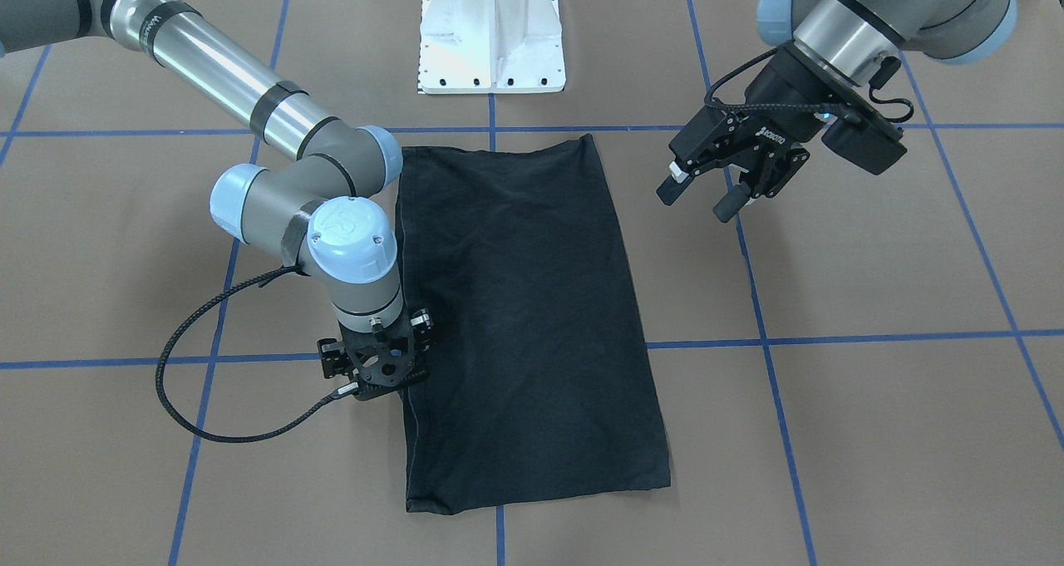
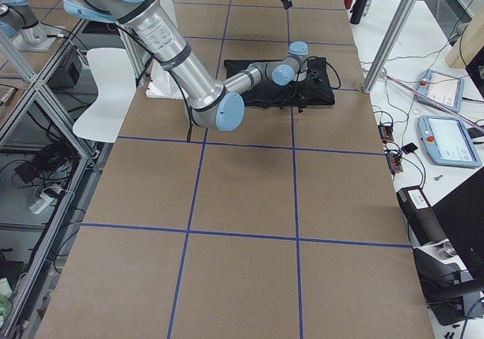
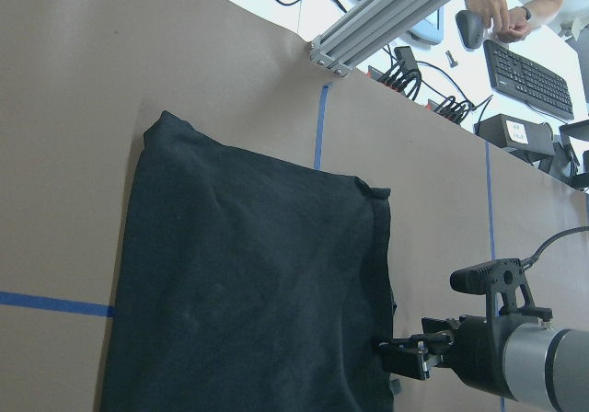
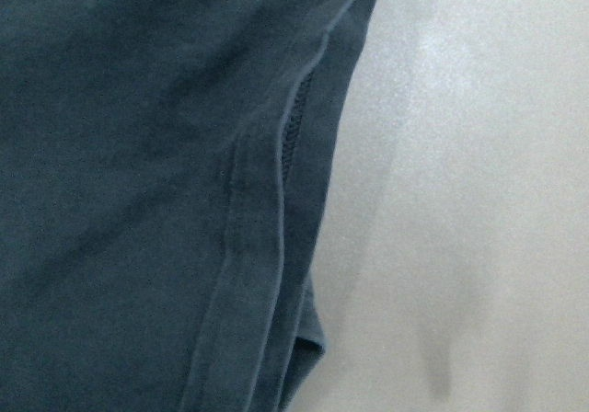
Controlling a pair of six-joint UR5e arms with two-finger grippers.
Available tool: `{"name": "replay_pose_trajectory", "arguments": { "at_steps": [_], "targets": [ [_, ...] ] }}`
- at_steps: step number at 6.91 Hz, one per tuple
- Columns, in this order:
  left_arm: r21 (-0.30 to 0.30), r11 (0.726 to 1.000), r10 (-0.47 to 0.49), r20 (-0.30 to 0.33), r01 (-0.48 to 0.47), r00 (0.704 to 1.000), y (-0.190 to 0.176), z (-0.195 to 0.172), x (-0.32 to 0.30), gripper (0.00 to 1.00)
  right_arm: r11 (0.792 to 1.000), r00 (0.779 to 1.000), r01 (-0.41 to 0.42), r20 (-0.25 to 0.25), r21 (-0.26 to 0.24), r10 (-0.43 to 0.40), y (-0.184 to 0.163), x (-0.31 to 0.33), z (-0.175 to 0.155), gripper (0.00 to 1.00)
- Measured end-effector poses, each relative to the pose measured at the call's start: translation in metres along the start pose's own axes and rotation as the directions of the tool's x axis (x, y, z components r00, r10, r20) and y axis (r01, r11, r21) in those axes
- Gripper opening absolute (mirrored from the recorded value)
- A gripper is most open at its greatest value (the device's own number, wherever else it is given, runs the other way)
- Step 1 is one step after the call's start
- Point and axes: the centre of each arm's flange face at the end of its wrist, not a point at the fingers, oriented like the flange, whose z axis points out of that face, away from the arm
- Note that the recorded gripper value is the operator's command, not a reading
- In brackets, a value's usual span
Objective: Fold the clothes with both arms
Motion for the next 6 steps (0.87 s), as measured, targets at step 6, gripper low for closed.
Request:
{"name": "replay_pose_trajectory", "arguments": {
  "at_steps": [6],
  "targets": [
    [-0.064,0.996,-0.060,-0.025,0.059,0.998,0.021,-0.016,0.011,1.00,0.993,0.965,-0.119,0.231,-0.019,0.121,0.003,0.037,-0.095,1.00]
  ]
}}
